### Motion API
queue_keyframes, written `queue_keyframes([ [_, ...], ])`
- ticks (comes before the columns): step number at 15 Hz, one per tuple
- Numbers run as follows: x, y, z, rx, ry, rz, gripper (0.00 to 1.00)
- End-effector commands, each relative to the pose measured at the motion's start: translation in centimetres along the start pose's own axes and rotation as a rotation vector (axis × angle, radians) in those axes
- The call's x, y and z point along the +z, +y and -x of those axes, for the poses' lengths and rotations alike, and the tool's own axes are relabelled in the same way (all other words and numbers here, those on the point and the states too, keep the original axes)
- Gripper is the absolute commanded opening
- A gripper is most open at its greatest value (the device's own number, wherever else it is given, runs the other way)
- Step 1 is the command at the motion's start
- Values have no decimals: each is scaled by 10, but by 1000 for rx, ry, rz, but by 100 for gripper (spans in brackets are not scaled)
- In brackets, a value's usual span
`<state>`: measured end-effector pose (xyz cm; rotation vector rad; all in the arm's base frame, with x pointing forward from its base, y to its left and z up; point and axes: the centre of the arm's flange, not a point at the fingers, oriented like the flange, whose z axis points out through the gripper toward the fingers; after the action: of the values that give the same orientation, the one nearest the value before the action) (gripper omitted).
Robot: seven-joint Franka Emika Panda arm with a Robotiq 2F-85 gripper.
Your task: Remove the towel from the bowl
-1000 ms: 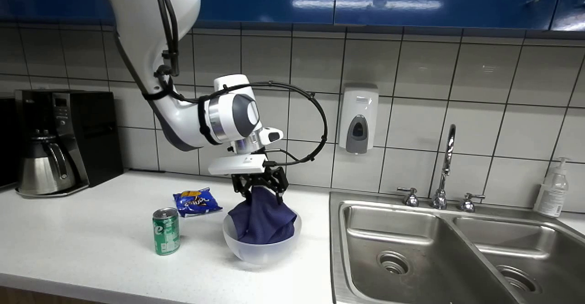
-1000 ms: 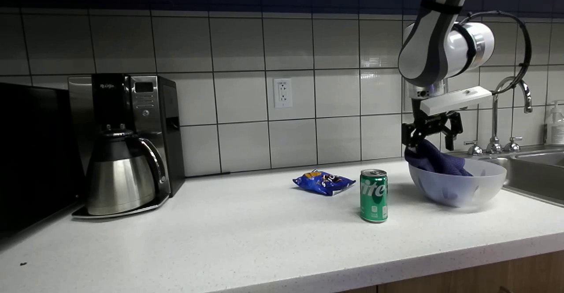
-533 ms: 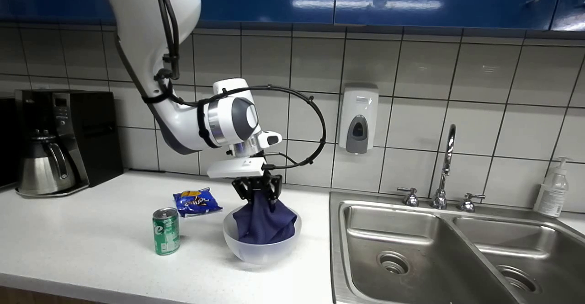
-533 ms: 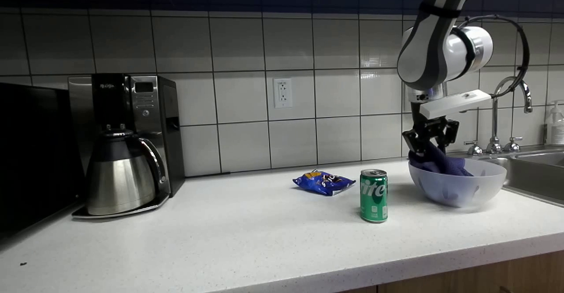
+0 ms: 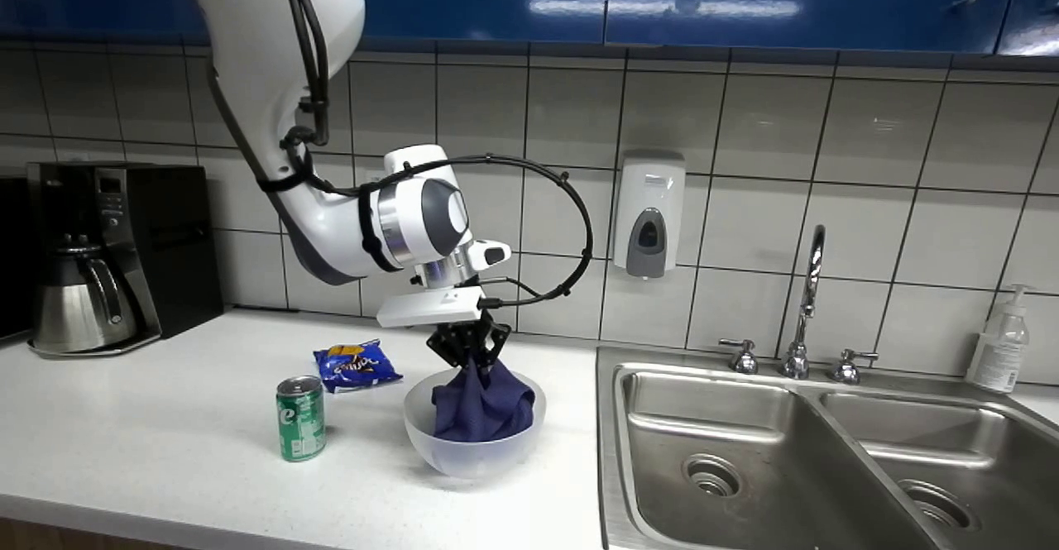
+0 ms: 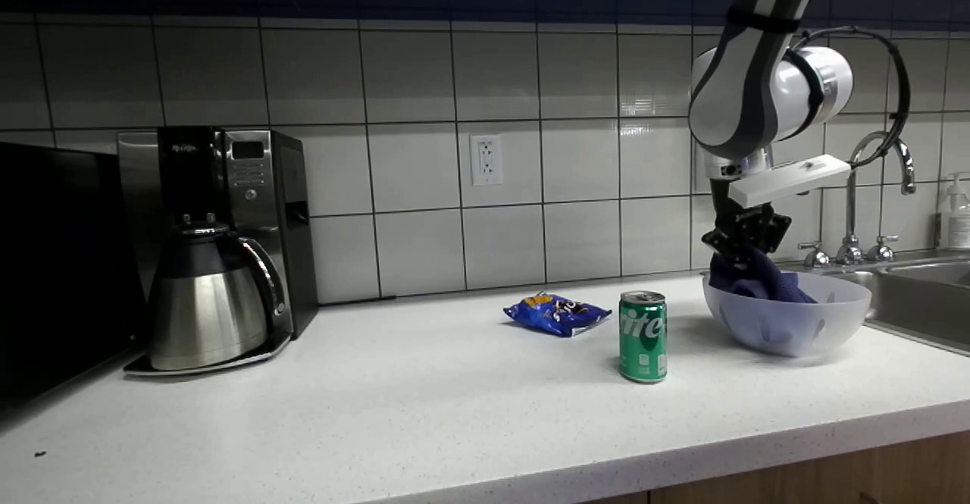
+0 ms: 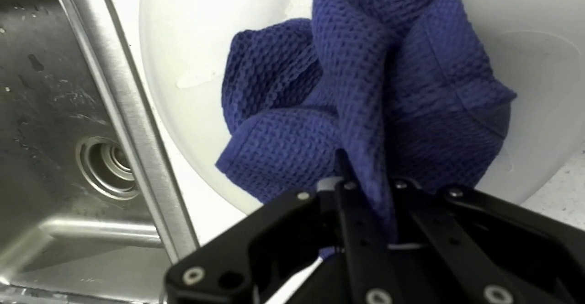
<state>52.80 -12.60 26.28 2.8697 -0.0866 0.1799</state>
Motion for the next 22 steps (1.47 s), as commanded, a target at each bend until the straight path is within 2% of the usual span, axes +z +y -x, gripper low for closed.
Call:
queue_keyframes([
  [1,-30,0,11,-26,19,31,2],
  [11,-89,-31,28,-125,101,24,2],
  [18,-155,-50,16,-177,230,8,2],
  [22,-175,-64,18,-189,282,-1,2],
])
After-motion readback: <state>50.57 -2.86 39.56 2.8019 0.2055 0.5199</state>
